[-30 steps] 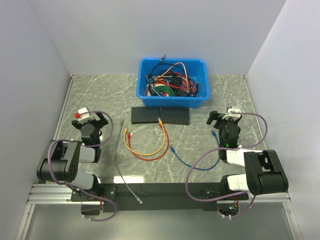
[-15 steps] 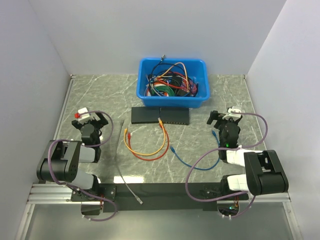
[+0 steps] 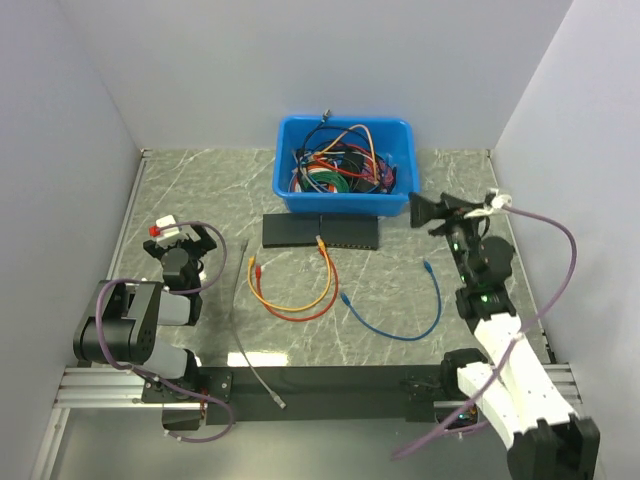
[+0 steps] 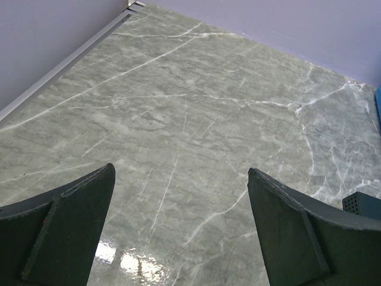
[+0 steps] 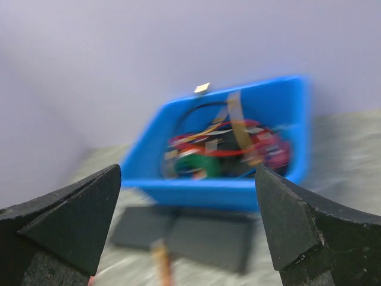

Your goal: Insert the plug into the switch port

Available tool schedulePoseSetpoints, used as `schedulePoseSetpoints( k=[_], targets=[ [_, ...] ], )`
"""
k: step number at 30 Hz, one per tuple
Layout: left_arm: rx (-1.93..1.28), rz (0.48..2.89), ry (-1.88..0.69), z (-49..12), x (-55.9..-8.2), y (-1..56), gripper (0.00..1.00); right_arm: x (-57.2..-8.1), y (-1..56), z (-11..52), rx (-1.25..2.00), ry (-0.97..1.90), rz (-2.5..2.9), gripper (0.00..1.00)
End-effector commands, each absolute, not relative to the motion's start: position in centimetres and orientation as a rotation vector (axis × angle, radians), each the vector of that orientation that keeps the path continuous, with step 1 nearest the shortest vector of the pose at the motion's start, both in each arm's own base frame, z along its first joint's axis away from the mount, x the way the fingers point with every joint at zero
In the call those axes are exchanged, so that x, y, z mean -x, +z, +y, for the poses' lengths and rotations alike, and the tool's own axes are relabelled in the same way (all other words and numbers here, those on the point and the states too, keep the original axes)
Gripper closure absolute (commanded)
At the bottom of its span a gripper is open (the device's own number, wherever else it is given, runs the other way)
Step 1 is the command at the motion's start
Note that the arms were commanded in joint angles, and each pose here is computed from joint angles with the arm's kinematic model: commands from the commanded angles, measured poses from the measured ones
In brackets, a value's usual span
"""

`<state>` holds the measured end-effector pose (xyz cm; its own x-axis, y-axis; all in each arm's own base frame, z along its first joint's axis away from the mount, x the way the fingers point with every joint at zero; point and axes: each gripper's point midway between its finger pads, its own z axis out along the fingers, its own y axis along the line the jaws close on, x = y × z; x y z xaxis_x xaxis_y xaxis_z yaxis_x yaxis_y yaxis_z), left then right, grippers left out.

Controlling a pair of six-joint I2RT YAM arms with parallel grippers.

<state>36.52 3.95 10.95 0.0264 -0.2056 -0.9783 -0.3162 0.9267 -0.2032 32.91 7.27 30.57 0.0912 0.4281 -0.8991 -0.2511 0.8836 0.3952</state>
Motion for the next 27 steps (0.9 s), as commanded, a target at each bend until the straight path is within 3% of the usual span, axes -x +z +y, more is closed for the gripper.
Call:
schedulePoseSetpoints(
  k=[1,4,8,14,16,21,27],
  targets=[
    [0.404,1.498,0.088,3.9,-37.2,12.9,0.01,-29.7,27.6,11.7,-0.178,0.885,1.522,0.00],
    [0.428,1.501,0.095,4.2,-37.1,13.4,0.01,-28.6,27.5,13.2,-0.129,0.920,1.590,0.05],
    [0.505,1.500,0.166,5.4,-36.4,15.8,0.01,-28.4,27.7,12.4,-0.190,0.732,1.629,0.05],
    [0.480,1.538,-0.142,1.0,-35.8,21.0,0.01,-28.6,25.0,14.5,-0.175,0.722,1.805,0.07],
    [0.608,1.597,-0.230,0.4,-35.4,20.1,0.01,-28.6,24.2,15.6,-0.151,0.723,1.841,0.08],
    [0.483,1.790,-0.522,-5.7,-36.2,19.0,0.01,-27.8,21.5,21.5,0.032,0.762,1.982,0.12],
    [0.349,1.957,-0.579,-9.7,-36.4,15.7,0.01,-27.8,20.3,26.0,0.129,0.795,2.050,0.16]
  ],
)
